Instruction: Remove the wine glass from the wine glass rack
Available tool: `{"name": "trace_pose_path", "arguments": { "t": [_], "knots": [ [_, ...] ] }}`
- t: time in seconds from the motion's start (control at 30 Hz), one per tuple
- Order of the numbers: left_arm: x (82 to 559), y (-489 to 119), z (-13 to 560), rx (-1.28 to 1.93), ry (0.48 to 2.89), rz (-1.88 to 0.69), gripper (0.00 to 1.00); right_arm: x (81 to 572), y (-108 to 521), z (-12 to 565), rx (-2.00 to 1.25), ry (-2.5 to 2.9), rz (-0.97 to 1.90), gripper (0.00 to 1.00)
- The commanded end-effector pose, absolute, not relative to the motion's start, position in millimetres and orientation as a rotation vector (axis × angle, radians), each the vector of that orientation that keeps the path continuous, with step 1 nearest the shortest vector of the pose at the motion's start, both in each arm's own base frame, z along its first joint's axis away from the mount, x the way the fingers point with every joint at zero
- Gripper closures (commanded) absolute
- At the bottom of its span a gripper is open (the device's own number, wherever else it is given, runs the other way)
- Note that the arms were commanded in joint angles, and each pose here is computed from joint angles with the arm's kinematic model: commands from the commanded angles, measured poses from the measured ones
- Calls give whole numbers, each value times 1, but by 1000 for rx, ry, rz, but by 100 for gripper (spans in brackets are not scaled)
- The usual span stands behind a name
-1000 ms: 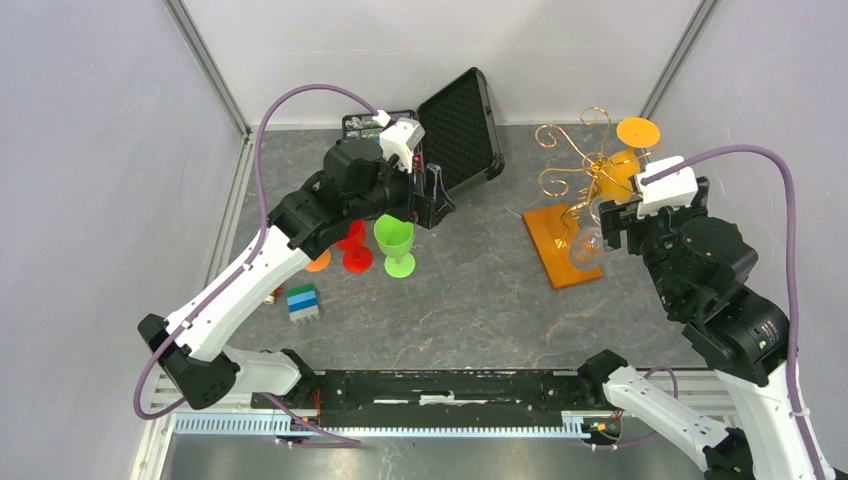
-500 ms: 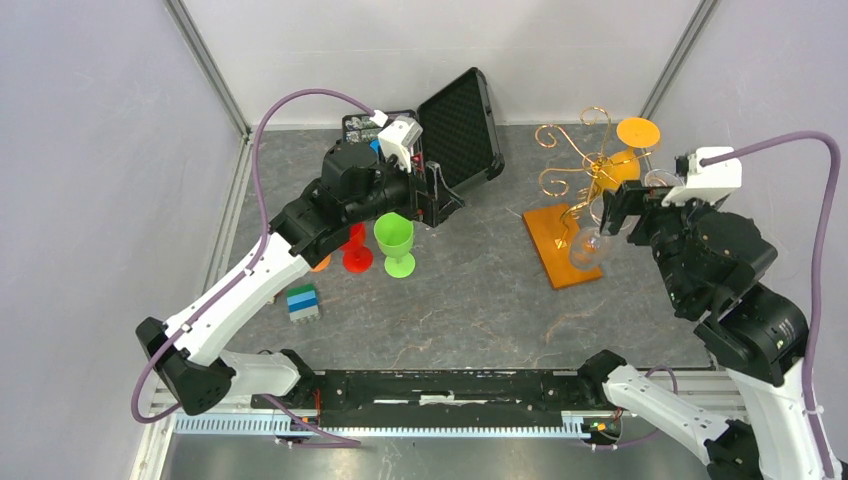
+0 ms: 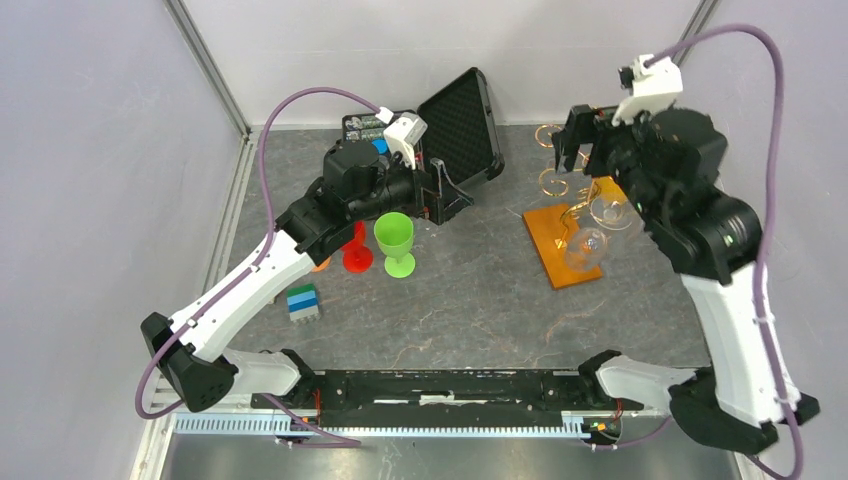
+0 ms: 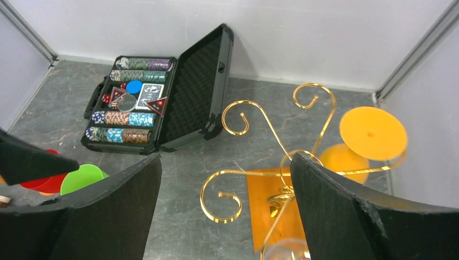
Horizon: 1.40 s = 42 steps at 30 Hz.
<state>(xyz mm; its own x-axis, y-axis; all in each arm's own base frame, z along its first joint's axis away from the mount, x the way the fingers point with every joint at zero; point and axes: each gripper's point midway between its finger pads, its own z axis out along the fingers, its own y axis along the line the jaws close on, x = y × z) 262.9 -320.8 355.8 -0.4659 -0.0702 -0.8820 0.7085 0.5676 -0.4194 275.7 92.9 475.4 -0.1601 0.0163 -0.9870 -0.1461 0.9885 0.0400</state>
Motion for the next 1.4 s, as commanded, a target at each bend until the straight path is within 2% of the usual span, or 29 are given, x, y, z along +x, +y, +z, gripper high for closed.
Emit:
{"name": "trace_pose_path", "arguments": {
  "t": [0.0, 0.13, 0.23, 0.3, 0.43, 0.83, 1.1, 1.37],
  "knots": [
    [256, -325, 384, 510, 1744, -1093, 0, 308, 122, 468, -217, 1759, 367, 9],
    [252, -324, 387, 509, 1740, -1106, 0, 332, 97, 471, -127, 1732, 469, 12],
    [249, -324, 388, 512, 1737, -1121, 0, 340, 67, 468, -17, 1734, 525, 18],
    [248, -323, 388, 518, 1738, -1122, 0, 329, 56, 471, 39, 1703, 544, 20],
    [246, -321, 386, 529, 1736, -1116, 0, 295, 17, 472, 214, 1648, 369, 18],
    [247, -316, 378, 532, 1745, -1079, 0, 243, 4, 420, 516, 1592, 399, 19],
    [245, -315, 375, 537, 1744, -1080, 0, 232, -6, 389, 650, 1595, 381, 13],
    [245, -312, 375, 529, 1740, -1067, 0, 230, -8, 363, 694, 1628, 371, 18]
  ]
}}
